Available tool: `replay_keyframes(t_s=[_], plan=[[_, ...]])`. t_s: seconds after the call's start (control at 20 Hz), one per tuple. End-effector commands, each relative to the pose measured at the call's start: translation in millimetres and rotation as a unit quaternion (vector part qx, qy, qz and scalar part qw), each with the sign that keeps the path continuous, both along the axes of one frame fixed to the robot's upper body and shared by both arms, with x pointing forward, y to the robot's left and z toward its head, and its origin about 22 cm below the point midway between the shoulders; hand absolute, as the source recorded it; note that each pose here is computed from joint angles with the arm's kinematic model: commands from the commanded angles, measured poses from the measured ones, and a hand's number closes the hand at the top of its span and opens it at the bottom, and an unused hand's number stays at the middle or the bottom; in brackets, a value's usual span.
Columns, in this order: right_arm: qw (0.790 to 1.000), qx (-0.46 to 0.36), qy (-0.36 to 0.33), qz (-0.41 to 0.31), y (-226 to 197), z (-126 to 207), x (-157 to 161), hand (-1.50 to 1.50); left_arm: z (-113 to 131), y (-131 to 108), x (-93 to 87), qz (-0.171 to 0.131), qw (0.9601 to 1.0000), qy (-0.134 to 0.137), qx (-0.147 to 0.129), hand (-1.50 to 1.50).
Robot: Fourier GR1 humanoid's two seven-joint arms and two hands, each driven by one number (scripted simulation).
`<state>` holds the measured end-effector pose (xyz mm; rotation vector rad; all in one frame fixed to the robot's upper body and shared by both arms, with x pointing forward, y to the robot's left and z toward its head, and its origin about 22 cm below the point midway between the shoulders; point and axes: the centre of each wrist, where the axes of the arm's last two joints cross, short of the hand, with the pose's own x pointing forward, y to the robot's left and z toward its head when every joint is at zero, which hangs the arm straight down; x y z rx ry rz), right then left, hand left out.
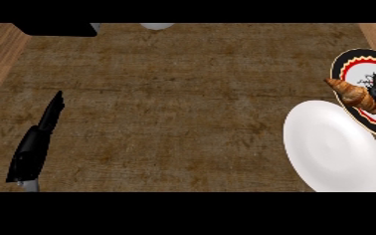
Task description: Pick the croissant from the plate and place it in the plate
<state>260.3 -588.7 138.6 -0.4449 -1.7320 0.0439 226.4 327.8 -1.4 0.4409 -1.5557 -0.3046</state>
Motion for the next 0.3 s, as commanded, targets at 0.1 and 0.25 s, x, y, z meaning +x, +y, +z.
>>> replay_keyframes(t_s=[0.1, 0.25], plan=[[0.998, 0.007, -0.025, 0.05, -13.3, -1.6, -22.7, -1.5, -6.3, 0.3, -5.1, 0.002, 1.0, 0.002, -0.006, 0.0], [0.999, 0.007, -0.032, 0.039, -16.0, 3.4, -25.2, -1.5, -6.1, -7.7, -4.8, -0.005, 1.0, 0.0, -0.005, 0.0]])
